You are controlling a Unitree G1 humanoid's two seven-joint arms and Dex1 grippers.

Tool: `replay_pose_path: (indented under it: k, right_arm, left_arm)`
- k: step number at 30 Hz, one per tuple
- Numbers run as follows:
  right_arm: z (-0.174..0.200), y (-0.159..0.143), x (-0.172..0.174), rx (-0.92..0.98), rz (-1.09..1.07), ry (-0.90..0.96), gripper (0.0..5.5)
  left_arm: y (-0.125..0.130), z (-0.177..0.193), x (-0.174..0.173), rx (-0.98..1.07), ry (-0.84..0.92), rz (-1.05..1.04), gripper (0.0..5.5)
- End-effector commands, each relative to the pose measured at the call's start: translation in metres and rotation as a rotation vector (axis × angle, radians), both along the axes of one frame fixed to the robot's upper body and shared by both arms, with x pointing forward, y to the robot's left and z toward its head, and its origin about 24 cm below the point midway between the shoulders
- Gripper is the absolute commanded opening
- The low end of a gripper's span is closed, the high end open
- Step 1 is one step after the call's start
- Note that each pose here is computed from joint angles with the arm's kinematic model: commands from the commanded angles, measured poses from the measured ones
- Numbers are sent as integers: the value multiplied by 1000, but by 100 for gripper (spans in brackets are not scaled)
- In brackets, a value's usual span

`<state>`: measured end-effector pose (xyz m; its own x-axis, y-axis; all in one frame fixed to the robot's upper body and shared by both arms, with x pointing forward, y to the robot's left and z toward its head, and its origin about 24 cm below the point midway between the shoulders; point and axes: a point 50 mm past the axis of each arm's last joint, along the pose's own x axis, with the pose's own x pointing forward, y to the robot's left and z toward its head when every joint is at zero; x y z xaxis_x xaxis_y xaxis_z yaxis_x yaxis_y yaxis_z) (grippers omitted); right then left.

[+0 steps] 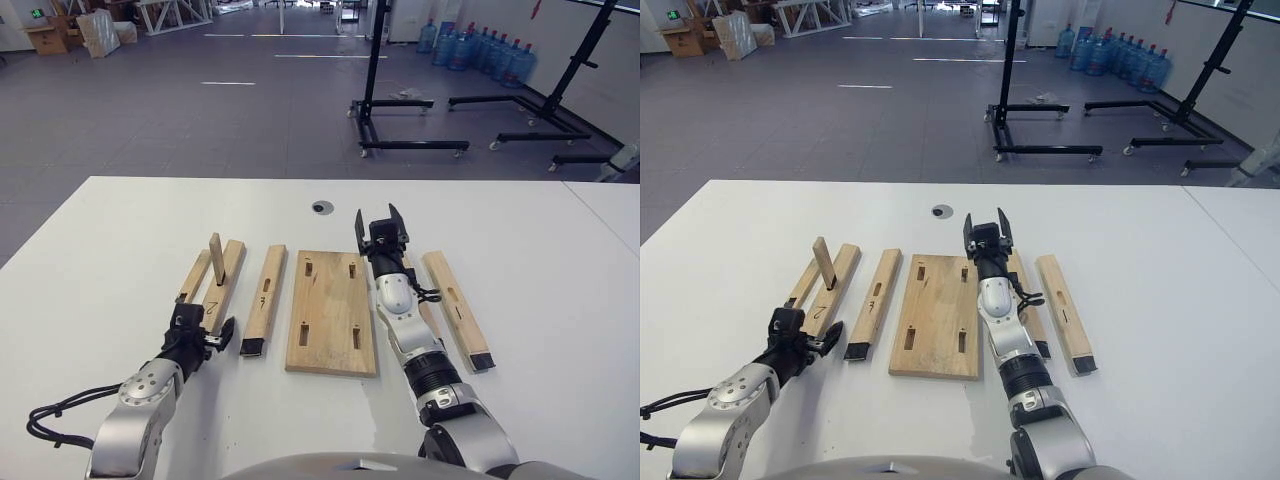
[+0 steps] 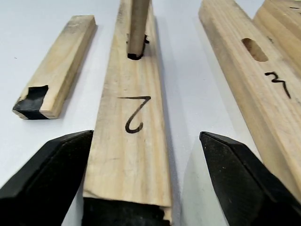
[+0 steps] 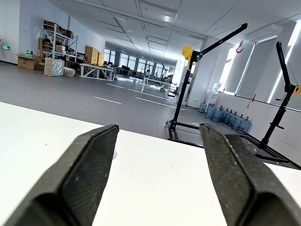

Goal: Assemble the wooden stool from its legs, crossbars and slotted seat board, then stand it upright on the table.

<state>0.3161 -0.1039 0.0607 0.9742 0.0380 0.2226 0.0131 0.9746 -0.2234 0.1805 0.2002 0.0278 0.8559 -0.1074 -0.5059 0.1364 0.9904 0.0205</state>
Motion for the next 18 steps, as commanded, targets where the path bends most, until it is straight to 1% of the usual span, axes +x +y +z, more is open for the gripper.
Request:
replay_pose_path:
  k: [1,3,6,12,18]
  right_arm:
    - [0,-2,1,8,-5,10,317]
    - [1,-2,1,8,-7,10,317]
    - [1,-2,1,9,-8,11,317]
    - [0,-2,1,13,-13,15,317]
    - [0,-2,2,17,-17,18,317]
  left_arm:
    - [-7,-5,-11,26,89,3,361]
    - [-7,-5,-13,45,107,15,339]
    - [-2,-7,-13,72,130,37,290]
    - [-1,0,-7,89,129,66,202]
    - [-6,12,-7,83,109,77,201]
